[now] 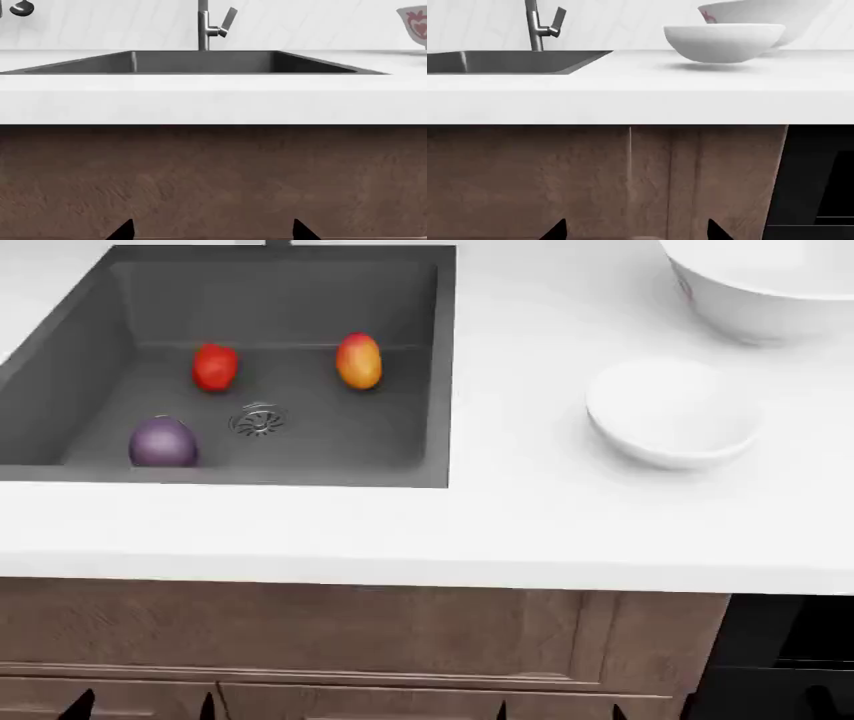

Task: Pick the eggplants and mangos from the sink and place them in one bowl. Place the bell pepper in the other bowl. Then turn off the sink faucet.

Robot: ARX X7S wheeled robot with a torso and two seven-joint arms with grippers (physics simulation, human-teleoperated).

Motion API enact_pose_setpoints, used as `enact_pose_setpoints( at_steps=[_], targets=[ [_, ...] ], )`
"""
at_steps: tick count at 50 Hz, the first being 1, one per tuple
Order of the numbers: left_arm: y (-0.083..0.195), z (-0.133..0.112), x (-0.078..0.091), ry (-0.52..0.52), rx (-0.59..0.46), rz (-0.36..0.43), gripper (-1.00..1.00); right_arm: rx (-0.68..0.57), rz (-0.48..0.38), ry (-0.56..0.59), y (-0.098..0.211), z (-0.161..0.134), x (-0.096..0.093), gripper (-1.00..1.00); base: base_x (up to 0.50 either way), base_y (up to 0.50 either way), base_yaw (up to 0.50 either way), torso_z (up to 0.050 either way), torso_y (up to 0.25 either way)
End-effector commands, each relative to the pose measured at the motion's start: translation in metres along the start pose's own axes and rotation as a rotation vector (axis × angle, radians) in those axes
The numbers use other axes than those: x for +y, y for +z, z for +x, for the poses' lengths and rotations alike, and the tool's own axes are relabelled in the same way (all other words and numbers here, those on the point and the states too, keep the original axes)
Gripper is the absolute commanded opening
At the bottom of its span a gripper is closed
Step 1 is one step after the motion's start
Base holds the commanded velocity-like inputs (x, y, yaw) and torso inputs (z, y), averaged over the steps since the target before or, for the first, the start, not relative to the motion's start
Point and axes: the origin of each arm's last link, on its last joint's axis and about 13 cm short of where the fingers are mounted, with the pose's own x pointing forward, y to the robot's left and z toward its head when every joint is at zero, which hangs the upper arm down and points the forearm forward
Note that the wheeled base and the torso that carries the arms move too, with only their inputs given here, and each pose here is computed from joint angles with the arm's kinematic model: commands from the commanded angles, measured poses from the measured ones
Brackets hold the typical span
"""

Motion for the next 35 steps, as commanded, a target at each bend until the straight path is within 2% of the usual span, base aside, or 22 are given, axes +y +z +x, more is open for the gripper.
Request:
enact_pose_setpoints(
  at_steps=[1, 30, 35],
  targets=[
    [0.0003, -0.0010, 0.0006, -0.003, -0.004, -0.003, 1.00, 0.006, 0.001, -0.005, -0.0003, -0.0002, 0.0001, 1.00, 0.00, 0.00, 0.00, 0.000, 0.000],
    [0.0005, -0.0022, -0.0003, -0.015, -0.005, 0.017, 1.00, 0.019, 0.001, -0.011, -0.0014, -0.0015, -0.0004, 1.00, 0.00, 0.00, 0.00, 0.000, 0.000],
    [0.0006, -0.0017, -0.0003, -0.011, -0.004, 0.013, 1.00, 0.020, -0.029, -0.006, -0.0001, -0.0012, 0.0002, 1.00, 0.01, 0.13, 0.00, 0.000, 0.000]
  ],
)
